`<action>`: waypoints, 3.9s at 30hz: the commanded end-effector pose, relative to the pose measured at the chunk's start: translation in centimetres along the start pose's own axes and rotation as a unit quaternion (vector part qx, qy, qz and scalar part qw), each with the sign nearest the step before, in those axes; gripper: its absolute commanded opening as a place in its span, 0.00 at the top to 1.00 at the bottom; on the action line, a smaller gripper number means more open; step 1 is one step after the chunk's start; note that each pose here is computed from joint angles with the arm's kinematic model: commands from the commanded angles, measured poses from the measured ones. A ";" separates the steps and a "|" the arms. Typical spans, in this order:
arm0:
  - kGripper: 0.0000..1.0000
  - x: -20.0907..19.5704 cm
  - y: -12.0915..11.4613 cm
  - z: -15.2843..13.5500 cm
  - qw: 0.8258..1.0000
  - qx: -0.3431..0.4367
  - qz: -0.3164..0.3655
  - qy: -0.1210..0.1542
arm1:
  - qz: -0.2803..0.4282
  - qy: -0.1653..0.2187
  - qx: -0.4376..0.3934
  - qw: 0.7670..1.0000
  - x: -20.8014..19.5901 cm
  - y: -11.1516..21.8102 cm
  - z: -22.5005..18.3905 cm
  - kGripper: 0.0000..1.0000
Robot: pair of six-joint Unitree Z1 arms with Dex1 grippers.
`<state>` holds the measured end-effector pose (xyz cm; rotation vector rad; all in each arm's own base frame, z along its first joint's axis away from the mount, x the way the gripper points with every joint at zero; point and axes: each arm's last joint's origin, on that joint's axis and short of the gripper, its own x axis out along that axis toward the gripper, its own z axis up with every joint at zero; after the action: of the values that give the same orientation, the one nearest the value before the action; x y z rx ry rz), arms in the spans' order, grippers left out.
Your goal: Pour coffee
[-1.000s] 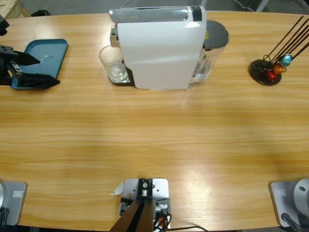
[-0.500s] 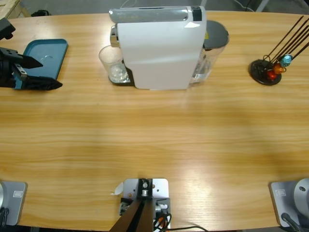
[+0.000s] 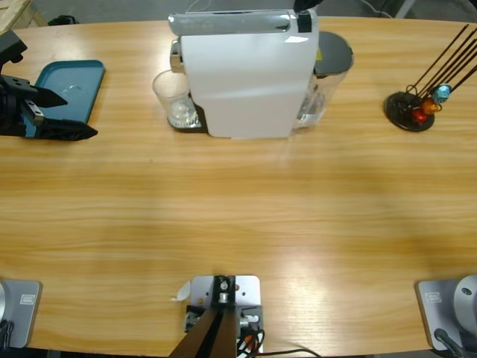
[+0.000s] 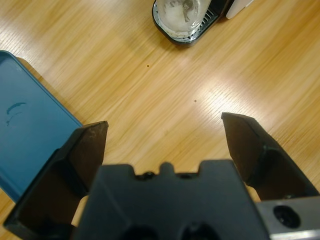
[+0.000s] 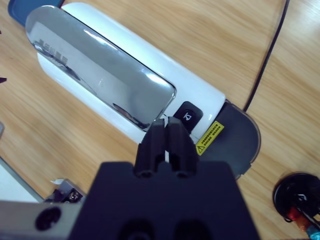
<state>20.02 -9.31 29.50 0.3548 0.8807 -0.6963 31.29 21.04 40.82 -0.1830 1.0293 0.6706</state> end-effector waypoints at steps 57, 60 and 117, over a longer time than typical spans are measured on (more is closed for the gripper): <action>0.01 -0.6 -1.8 -1.2 1.000 0.020 -0.016 0.001 | -0.019 -0.093 -0.081 0.992 -10.2 2.2 -4.7 0.00; 0.01 -0.8 -2.2 -1.4 0.999 0.027 -0.021 0.001 | -0.023 -0.109 -0.071 0.991 -9.6 1.9 -9.5 0.00; 0.01 0.7 -3.8 -4.1 0.994 0.041 -0.056 -0.082 | -0.071 -0.128 -0.076 0.986 -1.5 0.6 -26.6 0.00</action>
<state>15.12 -9.85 28.11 0.3151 0.6606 -0.8589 11.01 8.83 29.50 -0.2717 0.6715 0.6172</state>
